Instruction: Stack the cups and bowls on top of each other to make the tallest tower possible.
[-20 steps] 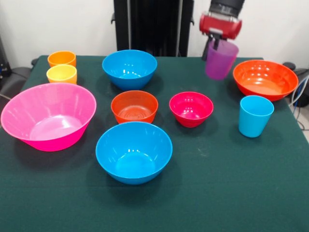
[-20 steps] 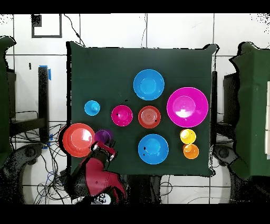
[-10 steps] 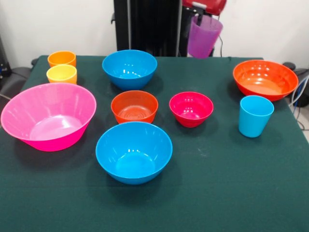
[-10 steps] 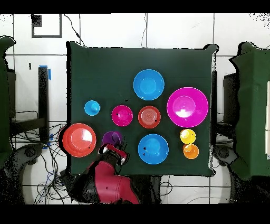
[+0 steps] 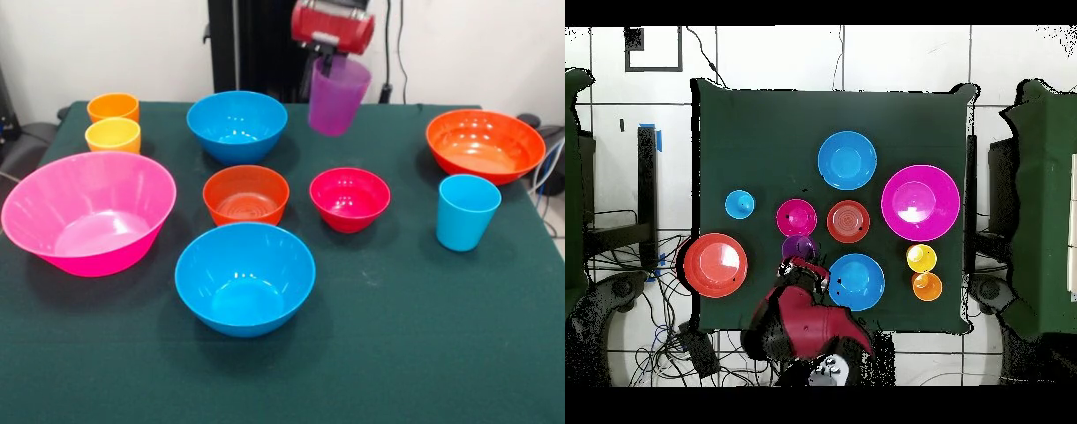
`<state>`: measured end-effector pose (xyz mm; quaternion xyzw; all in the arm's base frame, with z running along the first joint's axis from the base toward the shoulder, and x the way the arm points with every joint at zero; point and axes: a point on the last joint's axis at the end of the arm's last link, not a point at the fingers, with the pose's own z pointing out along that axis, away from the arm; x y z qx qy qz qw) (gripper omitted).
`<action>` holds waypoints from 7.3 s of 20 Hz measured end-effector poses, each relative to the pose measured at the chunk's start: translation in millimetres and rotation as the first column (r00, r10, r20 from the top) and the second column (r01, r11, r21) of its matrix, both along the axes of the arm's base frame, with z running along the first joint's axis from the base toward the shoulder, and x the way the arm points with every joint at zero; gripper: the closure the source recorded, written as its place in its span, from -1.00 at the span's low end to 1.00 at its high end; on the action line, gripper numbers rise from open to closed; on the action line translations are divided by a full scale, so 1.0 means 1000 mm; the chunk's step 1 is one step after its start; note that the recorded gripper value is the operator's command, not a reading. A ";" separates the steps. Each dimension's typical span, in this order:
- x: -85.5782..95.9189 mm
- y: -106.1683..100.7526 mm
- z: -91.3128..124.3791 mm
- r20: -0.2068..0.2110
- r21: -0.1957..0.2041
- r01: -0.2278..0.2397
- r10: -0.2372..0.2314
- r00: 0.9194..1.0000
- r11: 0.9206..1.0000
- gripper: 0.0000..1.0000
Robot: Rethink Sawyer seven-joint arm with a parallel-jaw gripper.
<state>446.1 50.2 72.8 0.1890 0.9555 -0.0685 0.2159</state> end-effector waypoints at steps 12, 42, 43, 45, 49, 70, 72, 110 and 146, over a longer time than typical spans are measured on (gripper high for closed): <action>-0.010 -0.021 -0.065 -0.098 0.177 -0.132 0.150 0.984 0.975 1.00; 0.072 -0.043 0.024 -0.025 0.199 -0.180 0.189 0.982 0.963 1.00; 0.073 -0.043 0.025 -0.024 0.200 -0.179 0.188 0.982 0.963 1.00; 0.070 -0.048 0.021 -0.028 0.200 -0.181 0.191 0.981 0.963 1.00; 0.063 -0.054 0.013 -0.042 0.191 -0.203 0.215 0.976 0.960 1.00; 0.042 -0.157 -0.016 -0.129 0.231 -0.066 0.098 0.987 0.971 1.00; 0.043 -0.166 -0.013 -0.138 0.232 -0.051 0.084 0.987 0.971 1.00; 0.026 -0.117 -0.057 -0.139 0.262 -0.228 0.270 0.953 0.938 1.00; 0.069 -0.085 -0.043 -0.108 0.217 -0.293 0.321 0.941 0.931 1.00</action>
